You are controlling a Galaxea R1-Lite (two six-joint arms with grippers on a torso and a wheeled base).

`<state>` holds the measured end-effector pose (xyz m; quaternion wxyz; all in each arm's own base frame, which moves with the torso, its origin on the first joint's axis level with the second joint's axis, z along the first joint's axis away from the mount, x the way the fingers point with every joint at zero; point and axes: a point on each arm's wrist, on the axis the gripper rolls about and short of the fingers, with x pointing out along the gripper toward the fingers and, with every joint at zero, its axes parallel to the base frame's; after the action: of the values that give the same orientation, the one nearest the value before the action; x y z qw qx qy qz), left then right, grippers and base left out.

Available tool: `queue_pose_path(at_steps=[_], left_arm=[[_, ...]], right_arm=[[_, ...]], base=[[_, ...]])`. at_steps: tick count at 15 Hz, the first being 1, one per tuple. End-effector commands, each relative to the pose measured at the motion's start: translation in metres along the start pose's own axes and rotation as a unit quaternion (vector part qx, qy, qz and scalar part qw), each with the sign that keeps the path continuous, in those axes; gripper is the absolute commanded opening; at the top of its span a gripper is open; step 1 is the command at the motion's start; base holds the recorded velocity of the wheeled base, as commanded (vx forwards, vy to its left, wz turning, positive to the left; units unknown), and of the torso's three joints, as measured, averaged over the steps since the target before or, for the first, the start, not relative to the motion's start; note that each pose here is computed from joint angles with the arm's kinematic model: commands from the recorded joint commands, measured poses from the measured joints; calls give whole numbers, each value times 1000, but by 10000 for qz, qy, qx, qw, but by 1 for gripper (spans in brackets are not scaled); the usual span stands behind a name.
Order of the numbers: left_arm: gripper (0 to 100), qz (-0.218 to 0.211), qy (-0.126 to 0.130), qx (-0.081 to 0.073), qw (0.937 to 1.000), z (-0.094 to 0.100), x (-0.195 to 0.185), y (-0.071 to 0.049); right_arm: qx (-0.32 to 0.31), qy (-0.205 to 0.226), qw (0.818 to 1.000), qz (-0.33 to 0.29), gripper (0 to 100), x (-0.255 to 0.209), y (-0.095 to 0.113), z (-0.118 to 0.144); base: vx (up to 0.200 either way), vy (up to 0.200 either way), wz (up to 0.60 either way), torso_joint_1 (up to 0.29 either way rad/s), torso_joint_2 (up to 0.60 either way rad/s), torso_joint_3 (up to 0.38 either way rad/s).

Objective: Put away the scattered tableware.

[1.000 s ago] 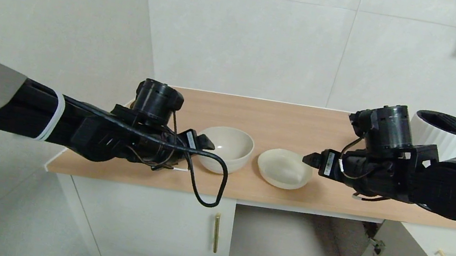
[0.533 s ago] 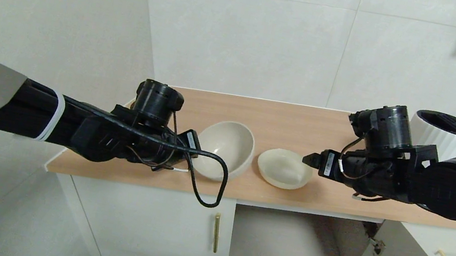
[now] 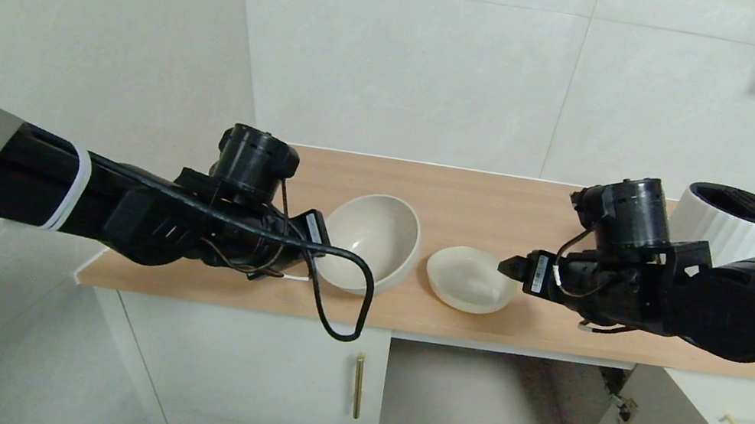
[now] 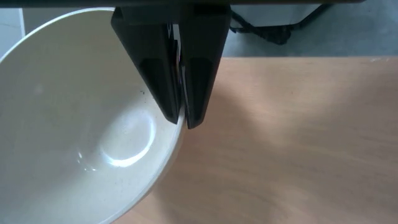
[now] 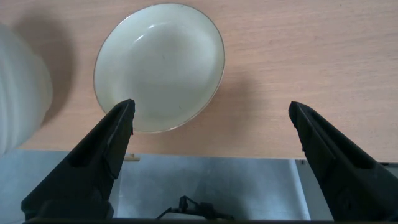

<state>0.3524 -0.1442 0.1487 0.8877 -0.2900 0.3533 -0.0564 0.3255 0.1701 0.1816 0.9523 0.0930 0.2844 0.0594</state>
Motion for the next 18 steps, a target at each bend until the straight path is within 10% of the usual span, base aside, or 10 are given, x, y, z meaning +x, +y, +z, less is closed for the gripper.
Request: queue_pose_path(at_steps=[1, 7, 17, 18], left_arm=[[0, -88, -54, -1, 9999, 3, -10, -2], [0, -849, 441, 167, 9953, -3, -49, -2], [0, -956, 426, 177, 9944, -2, -57, -4], [0, -950, 432, 177, 9944, -2, -56, -4]], right_arm=[[-57, 132, 9998, -158, 100, 20, 2, -8], [-116, 95, 9979, -636, 100, 63, 8, -16], [-74, 88, 9971, -753, 100, 78, 5, -16], [-57, 80, 9971, -750, 0, 77, 6, -16]], base=[[0, 0, 0, 0, 0, 0], [0, 0, 0, 0, 0, 0], [0, 0, 0, 0, 0, 0], [0, 0, 0, 0, 0, 0]])
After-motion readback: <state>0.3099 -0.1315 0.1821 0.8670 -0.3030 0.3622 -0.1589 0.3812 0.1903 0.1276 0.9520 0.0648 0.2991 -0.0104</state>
